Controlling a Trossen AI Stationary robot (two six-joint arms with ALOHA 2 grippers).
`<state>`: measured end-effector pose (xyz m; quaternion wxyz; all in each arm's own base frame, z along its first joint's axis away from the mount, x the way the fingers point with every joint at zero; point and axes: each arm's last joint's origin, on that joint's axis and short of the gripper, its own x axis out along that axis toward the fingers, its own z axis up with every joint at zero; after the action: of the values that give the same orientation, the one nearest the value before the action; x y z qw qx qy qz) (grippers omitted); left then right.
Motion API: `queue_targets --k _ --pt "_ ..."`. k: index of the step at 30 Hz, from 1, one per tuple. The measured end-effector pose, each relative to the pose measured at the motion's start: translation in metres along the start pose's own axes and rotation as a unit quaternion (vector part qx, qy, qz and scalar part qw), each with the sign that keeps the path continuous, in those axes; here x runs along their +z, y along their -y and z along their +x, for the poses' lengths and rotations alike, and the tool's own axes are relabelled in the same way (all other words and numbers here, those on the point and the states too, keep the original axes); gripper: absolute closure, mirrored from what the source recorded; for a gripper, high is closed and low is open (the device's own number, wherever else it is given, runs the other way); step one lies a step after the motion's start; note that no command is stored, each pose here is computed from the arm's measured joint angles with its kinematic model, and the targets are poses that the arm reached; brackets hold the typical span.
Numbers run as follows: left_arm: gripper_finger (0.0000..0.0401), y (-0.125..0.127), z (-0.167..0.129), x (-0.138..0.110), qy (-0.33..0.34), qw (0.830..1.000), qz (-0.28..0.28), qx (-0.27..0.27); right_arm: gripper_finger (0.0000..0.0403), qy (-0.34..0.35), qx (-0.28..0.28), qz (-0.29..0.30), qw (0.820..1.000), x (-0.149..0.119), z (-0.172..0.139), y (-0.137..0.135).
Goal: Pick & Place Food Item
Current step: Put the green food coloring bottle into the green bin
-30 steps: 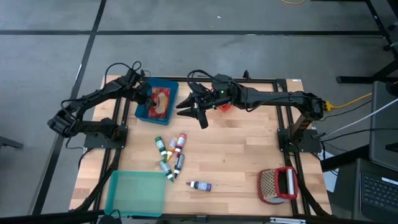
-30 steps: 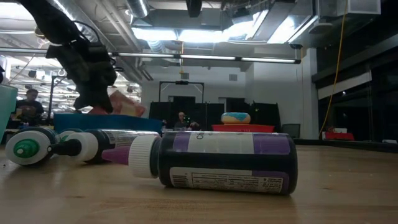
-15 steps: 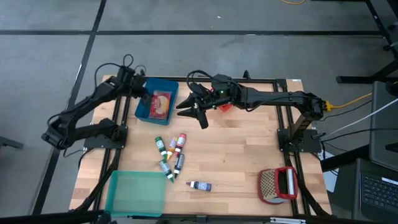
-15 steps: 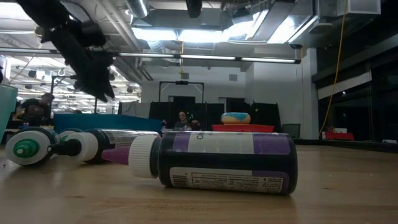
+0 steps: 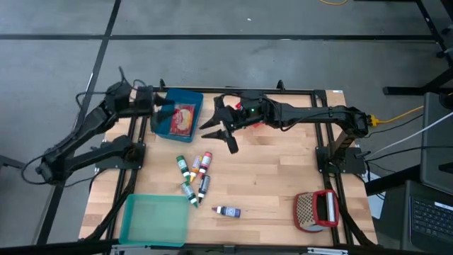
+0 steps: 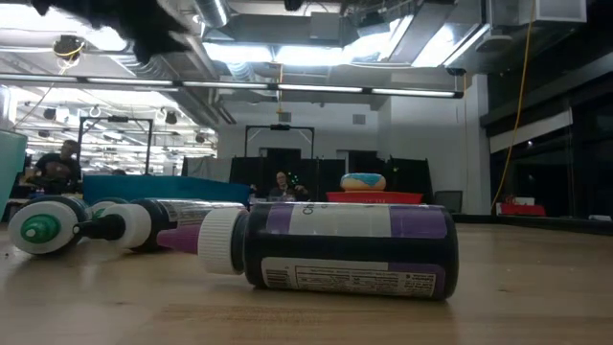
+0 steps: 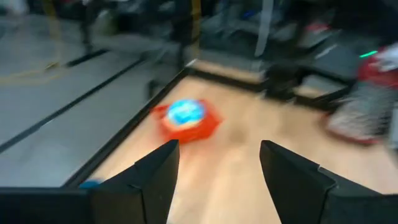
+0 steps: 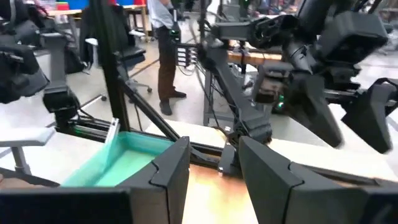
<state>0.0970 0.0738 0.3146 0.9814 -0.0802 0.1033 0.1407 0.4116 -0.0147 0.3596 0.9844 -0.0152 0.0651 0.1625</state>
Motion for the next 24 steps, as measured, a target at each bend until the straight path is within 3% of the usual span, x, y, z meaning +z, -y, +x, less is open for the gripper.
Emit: queue_targets --k 4,9,17,24 --pt "0.0188 0.022 -0.007 -0.001 0.012 0.997 -0.018 -0.078 0.0261 0.006 0.012 0.016 1.0 0.002 0.003 -0.01" --pt "0.0189 0.041 -0.004 -0.025 -0.06 0.992 -0.006 -0.107 0.0261 0.005 0.035 0.019 0.999 0.003 0.01 -0.029" --pt "0.0189 0.072 0.016 -0.063 -0.144 0.977 0.107 -0.115 0.0261 -0.01 0.069 0.007 0.998 0.001 0.018 -0.06" --pt "0.0189 0.101 0.033 -0.087 -0.211 0.941 0.245 -0.096 0.0261 -0.038 0.083 0.013 0.996 -0.004 0.019 -0.069"
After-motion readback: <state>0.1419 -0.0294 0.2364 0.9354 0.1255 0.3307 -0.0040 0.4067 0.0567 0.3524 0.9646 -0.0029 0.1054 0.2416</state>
